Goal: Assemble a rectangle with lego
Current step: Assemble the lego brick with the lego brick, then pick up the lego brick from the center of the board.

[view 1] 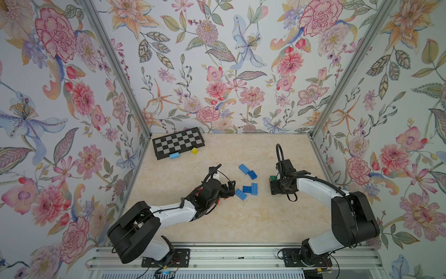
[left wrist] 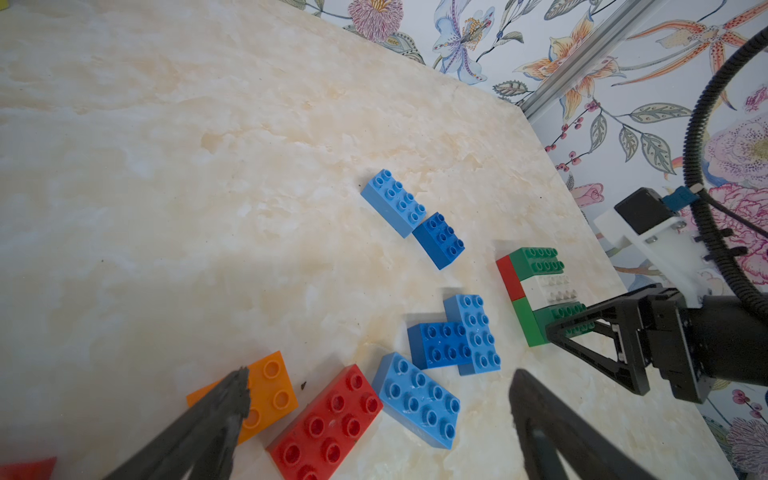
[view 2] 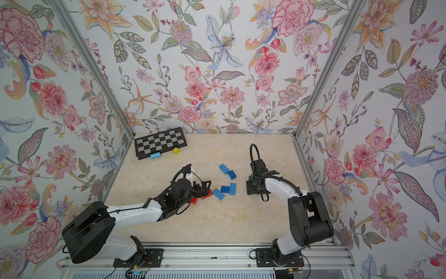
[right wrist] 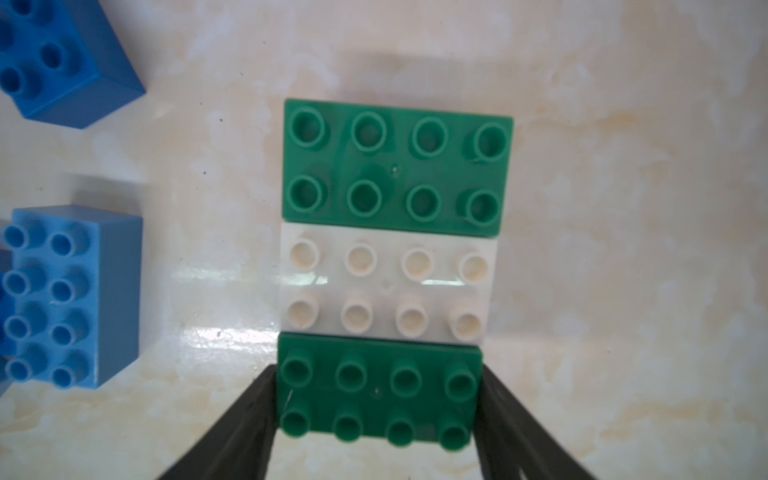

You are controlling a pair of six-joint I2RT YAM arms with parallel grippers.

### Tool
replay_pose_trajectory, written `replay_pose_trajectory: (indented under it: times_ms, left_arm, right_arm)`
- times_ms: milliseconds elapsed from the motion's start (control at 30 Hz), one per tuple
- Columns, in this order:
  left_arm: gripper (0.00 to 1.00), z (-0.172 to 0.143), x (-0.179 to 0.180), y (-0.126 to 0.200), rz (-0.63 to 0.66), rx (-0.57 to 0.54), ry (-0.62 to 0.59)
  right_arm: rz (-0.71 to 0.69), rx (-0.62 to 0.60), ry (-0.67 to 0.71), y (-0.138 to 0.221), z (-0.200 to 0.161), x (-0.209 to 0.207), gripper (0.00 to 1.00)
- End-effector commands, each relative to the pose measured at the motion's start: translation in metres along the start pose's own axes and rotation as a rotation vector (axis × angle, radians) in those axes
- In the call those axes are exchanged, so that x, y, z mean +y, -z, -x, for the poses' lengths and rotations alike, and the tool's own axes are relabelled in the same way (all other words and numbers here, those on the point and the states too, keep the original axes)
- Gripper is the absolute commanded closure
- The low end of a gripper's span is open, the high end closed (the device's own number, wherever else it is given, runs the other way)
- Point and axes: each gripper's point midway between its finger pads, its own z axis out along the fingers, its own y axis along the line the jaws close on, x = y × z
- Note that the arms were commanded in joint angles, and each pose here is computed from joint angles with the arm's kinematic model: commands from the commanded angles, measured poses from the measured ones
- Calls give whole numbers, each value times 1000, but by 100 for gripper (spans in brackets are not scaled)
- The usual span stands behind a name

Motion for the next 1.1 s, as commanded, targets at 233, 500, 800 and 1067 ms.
replay_pose_trajectory:
  times_ms: [233,500,800,1067]
  left_arm:
    - [1,29,8,15,38,-71,-3]
    - [1,35,52,35,156,-87,28]
    - [1,33,92,60,227,-122,74]
    - [1,32,90,60,196,-136,99]
  right_arm:
    - [26,-96,-73,55,6,0,0]
    - [43,-190,-87,90,-5,42,0]
    - [-3,-130,226,66,-6,122,19]
    - [-92,-76,379,34,13,138,24]
